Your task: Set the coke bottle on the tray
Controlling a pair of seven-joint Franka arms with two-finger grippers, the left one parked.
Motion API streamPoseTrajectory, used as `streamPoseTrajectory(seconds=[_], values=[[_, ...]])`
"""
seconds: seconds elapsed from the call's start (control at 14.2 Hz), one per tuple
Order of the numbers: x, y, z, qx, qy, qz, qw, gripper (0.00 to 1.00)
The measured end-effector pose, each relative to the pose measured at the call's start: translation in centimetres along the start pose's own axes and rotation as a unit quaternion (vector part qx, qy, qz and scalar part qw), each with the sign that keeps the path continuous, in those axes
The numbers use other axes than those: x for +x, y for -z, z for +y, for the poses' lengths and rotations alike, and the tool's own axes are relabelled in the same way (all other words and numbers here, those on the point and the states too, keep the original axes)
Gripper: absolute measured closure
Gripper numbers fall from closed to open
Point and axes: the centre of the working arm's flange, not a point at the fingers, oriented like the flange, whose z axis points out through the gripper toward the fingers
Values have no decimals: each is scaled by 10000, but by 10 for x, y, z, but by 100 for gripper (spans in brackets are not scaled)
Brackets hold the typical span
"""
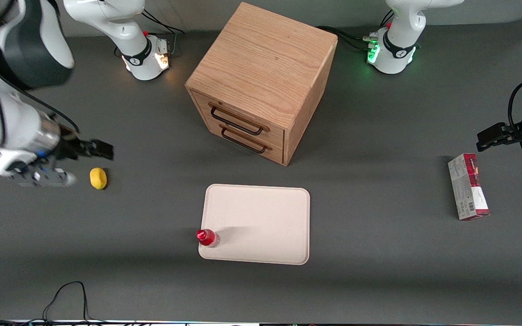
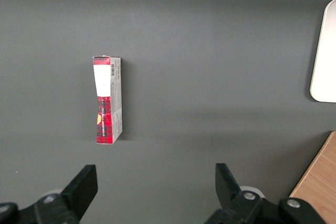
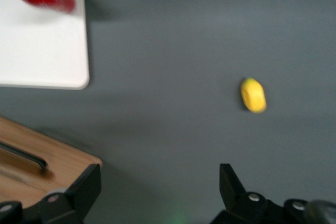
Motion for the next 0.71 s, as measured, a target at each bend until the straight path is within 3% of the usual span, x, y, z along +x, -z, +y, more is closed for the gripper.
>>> streamPoseTrajectory(seconds=[0.28,0.71], values=[[-49,14,20,26,188,53,9998,0],[-55,21,7,9,320,122,9994,0]])
